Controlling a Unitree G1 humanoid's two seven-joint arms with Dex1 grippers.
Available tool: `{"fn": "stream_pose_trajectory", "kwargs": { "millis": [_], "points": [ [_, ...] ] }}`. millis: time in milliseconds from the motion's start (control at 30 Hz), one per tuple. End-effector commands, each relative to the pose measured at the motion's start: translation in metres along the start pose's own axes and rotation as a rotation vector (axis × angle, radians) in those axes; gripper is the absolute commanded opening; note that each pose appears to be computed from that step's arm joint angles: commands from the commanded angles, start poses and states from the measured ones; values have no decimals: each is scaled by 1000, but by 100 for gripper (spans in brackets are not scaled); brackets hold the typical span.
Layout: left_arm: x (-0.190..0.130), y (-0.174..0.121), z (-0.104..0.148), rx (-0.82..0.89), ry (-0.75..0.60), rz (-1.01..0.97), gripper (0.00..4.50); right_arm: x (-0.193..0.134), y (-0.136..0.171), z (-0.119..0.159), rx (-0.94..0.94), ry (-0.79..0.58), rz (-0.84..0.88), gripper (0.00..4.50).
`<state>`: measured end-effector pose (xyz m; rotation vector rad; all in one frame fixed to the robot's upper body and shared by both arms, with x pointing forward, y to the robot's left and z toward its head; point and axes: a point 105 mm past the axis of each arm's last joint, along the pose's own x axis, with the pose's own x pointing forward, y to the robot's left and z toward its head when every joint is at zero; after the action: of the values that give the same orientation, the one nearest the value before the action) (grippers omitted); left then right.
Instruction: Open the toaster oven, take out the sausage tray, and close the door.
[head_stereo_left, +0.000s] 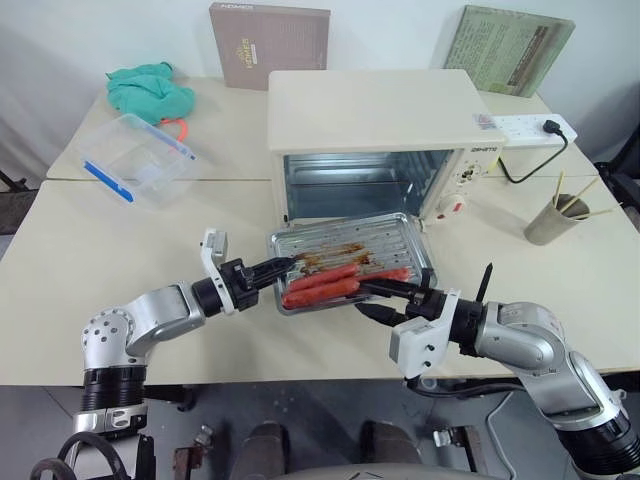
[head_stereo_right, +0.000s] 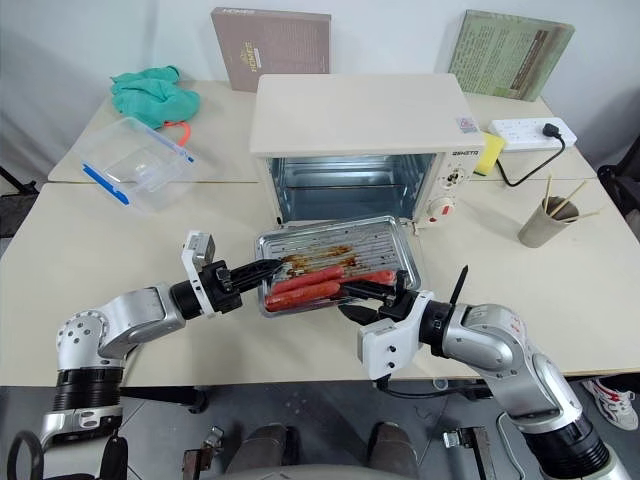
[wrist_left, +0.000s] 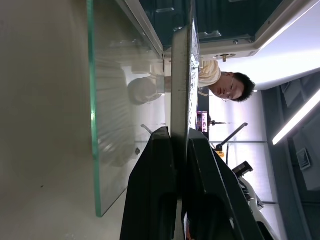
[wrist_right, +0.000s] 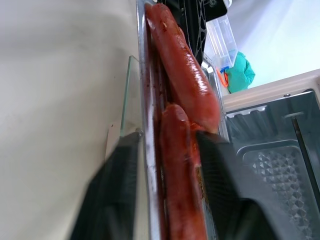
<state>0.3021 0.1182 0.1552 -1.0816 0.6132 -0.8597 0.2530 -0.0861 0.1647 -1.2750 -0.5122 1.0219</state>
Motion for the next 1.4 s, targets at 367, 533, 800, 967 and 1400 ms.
{"fn": "stream_pose_trajectory", "kwargs": {
  "millis": [367,533,800,967,1400],
  "points": [
    [-2,-13,4,2,-44,-68,0,-12,0,1,-30,-7,57,190],
    [-2,-12,3,-6,-44,-64,0,-13,-5,-6,-24,22,40,190],
    [-5,-10,1,-10,-40,-62,0,-17,-9,-10,-10,38,41,190],
    [-7,-9,4,-20,-54,-67,0,-31,-8,-2,132,1,121,190],
    [-14,-10,8,-5,-39,-71,0,-69,-39,-15,567,3,163,445]
  ]
}}
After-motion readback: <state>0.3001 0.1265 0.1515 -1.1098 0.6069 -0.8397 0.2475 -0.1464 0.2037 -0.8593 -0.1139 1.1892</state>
